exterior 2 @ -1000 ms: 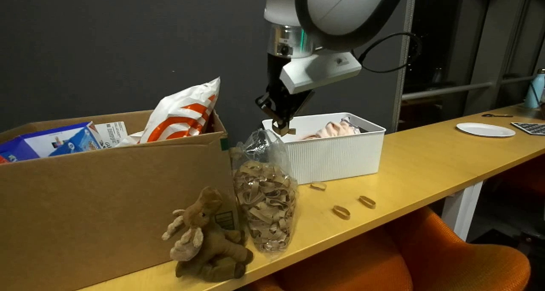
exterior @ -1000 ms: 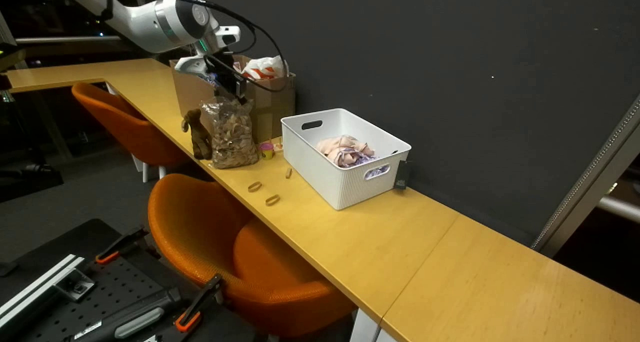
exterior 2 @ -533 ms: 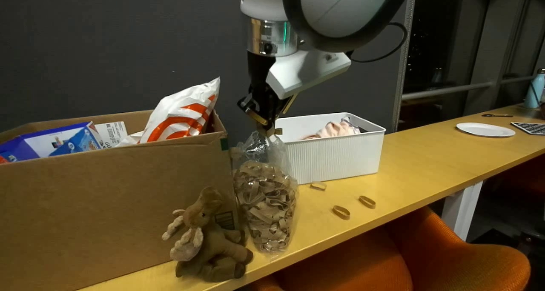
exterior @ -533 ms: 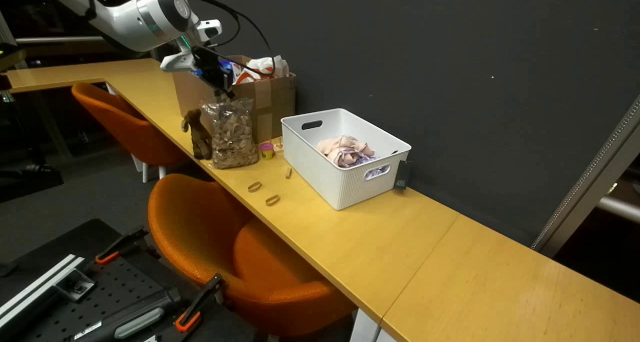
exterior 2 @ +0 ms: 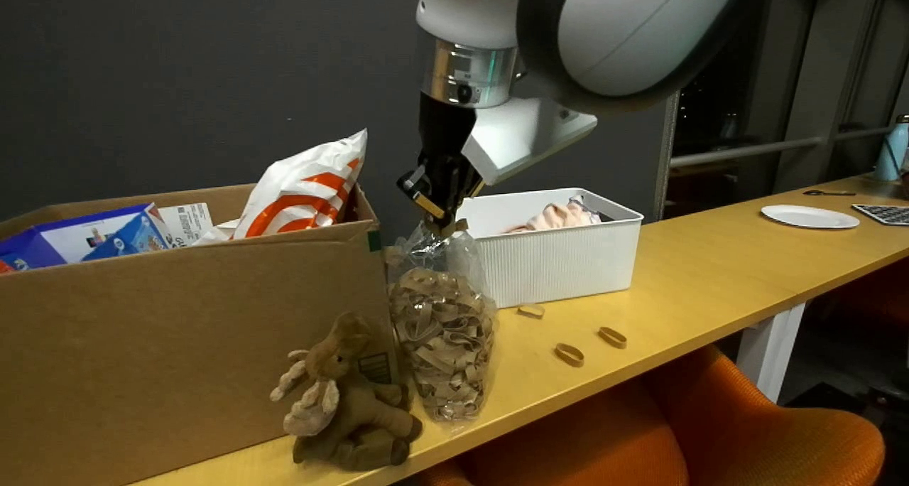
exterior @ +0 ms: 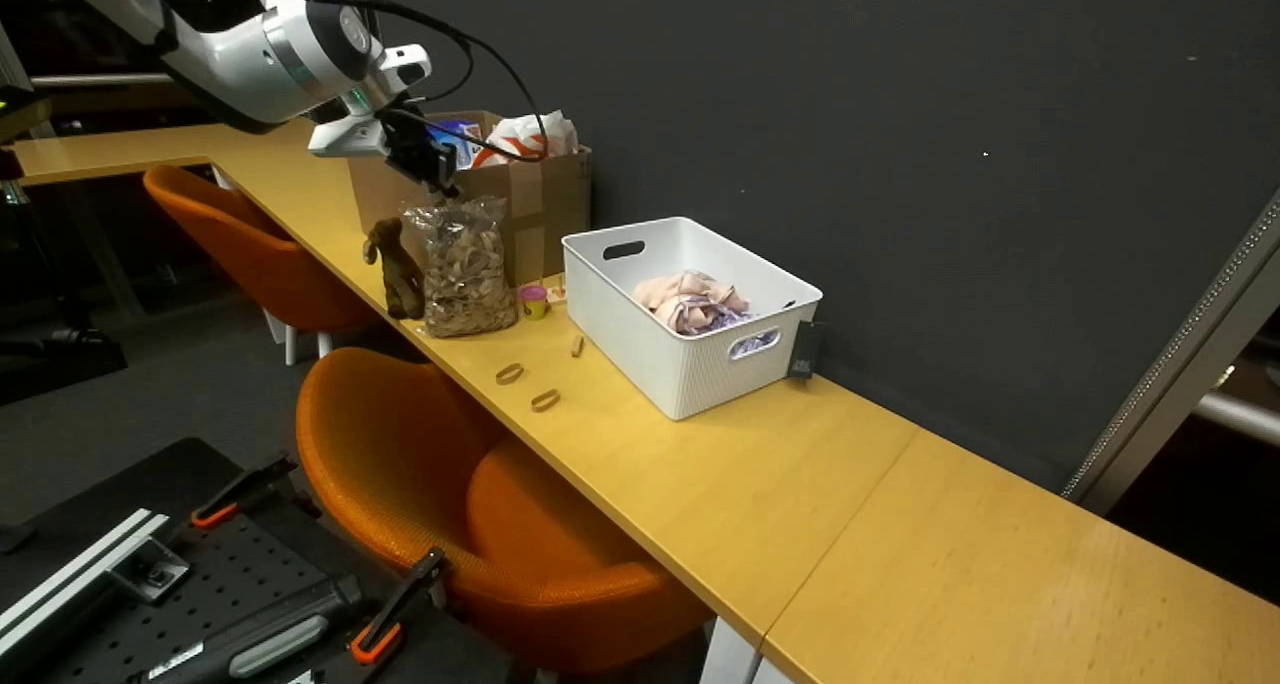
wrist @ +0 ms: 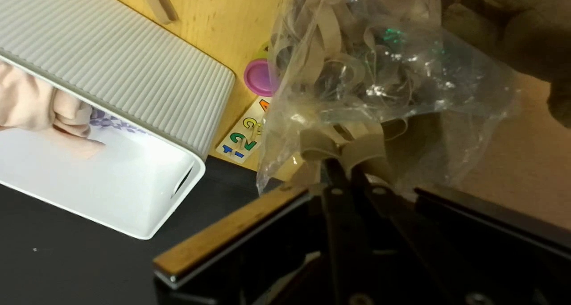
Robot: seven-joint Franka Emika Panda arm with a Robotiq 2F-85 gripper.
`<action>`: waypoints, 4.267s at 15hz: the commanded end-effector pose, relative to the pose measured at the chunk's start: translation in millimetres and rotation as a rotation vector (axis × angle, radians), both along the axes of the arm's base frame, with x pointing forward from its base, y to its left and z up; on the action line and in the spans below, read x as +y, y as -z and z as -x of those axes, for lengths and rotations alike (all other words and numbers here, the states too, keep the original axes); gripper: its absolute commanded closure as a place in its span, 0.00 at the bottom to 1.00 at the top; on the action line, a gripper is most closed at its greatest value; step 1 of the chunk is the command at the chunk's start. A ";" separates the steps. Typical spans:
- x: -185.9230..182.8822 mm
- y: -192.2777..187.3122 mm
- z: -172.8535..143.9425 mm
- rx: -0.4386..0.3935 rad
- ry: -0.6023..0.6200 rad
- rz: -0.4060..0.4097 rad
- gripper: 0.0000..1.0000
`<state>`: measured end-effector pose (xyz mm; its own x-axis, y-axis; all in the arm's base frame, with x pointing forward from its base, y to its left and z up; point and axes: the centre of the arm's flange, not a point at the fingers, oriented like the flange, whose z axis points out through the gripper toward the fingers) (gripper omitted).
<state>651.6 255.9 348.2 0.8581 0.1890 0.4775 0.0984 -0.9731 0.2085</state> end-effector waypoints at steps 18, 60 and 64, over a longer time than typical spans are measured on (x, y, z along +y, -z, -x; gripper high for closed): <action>-58.4 -38.1 55.6 -0.053 0.022 -0.017 0.00; -286.4 218.4 22.5 0.259 0.182 -0.158 0.00; -276.4 224.7 14.9 0.260 0.187 -0.164 0.34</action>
<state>624.0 -23.4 127.3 0.9732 -0.0280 0.2282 -0.0380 -0.9985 0.0393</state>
